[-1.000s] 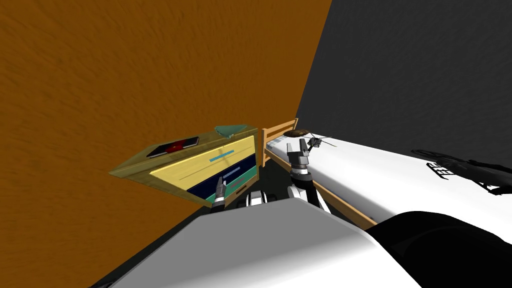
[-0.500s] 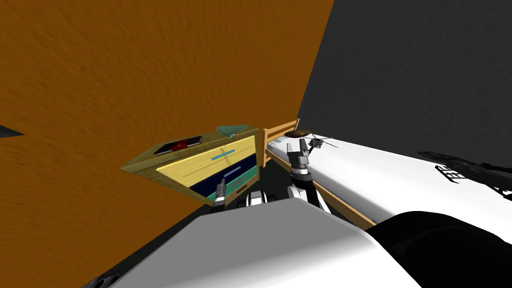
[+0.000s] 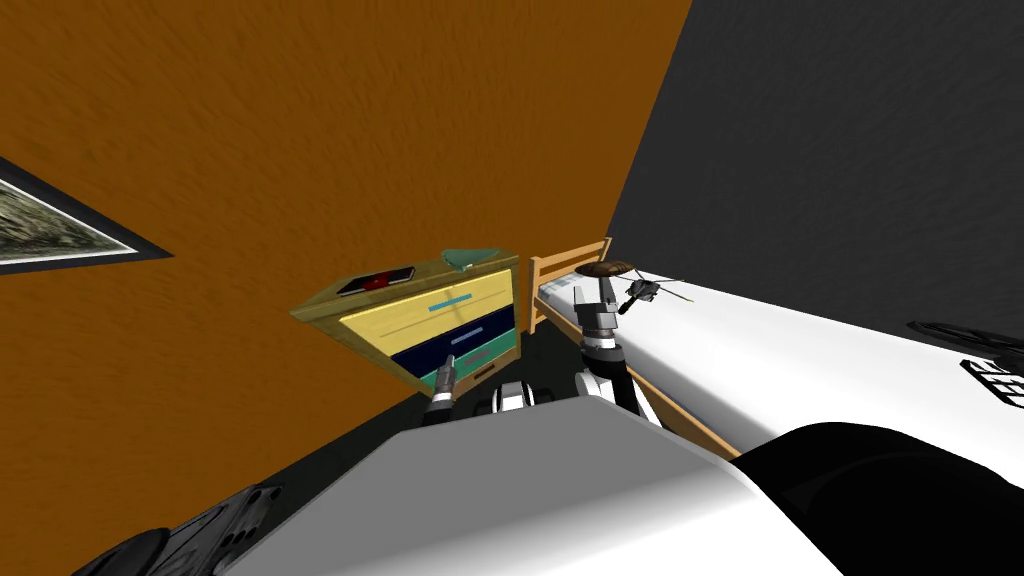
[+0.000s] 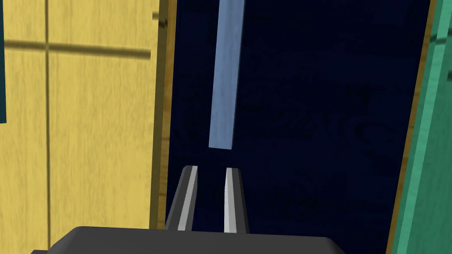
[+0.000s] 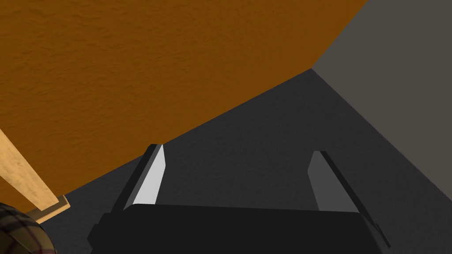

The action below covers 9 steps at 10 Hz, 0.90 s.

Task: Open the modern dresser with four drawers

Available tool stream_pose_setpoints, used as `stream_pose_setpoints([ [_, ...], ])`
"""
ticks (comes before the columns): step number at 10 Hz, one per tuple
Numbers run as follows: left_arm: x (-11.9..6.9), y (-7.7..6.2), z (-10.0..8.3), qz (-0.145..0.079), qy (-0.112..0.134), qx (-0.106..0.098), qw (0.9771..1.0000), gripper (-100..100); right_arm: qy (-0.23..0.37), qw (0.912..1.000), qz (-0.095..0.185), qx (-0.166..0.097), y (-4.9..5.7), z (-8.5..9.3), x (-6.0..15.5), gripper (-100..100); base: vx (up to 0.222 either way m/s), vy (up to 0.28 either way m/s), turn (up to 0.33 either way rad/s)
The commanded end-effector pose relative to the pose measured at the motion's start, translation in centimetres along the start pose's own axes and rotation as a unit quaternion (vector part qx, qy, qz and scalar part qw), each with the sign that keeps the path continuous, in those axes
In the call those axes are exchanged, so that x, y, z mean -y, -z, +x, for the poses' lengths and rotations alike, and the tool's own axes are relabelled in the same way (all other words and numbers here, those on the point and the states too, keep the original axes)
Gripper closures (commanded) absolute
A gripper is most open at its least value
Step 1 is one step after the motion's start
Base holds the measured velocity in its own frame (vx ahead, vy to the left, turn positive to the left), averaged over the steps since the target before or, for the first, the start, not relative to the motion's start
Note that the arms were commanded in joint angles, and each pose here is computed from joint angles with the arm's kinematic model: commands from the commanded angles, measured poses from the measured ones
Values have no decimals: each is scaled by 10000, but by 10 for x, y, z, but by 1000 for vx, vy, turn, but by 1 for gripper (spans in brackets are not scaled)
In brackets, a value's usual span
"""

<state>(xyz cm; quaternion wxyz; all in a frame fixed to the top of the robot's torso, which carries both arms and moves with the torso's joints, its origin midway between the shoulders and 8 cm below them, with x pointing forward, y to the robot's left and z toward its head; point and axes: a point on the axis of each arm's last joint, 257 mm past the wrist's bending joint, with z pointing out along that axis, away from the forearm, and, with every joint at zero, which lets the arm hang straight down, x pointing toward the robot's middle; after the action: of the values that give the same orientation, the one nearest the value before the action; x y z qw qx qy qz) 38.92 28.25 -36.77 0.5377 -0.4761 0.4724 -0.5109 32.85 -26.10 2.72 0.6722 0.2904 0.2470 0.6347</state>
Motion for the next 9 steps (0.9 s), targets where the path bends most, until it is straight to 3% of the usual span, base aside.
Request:
stream_pose_setpoints([
  [1,1,-17,0,-54,99,1,9999,-100,1,10000,1,0,0,0,0,0,105,61,-26],
  [2,1,-13,0,-36,70,-1,10000,-100,1,10000,1,0,0,0,0,0,47,32,-8],
  [4,7,-29,-4,-45,84,6,10000,-100,0,10000,0,0,0,0,0,0,57,4,-6],
  [5,7,-25,-2,-33,80,4,10000,-100,0,10000,0,0,0,0,0,0,27,-1,-1],
  [6,2,-17,-1,-45,79,1,10000,100,0,10000,0,0,0,0,0,0,-27,-6,8],
  [9,8,-23,-1,-44,86,-24,10000,100,-1,10000,-1,0,0,0,0,0,-103,-39,18],
])
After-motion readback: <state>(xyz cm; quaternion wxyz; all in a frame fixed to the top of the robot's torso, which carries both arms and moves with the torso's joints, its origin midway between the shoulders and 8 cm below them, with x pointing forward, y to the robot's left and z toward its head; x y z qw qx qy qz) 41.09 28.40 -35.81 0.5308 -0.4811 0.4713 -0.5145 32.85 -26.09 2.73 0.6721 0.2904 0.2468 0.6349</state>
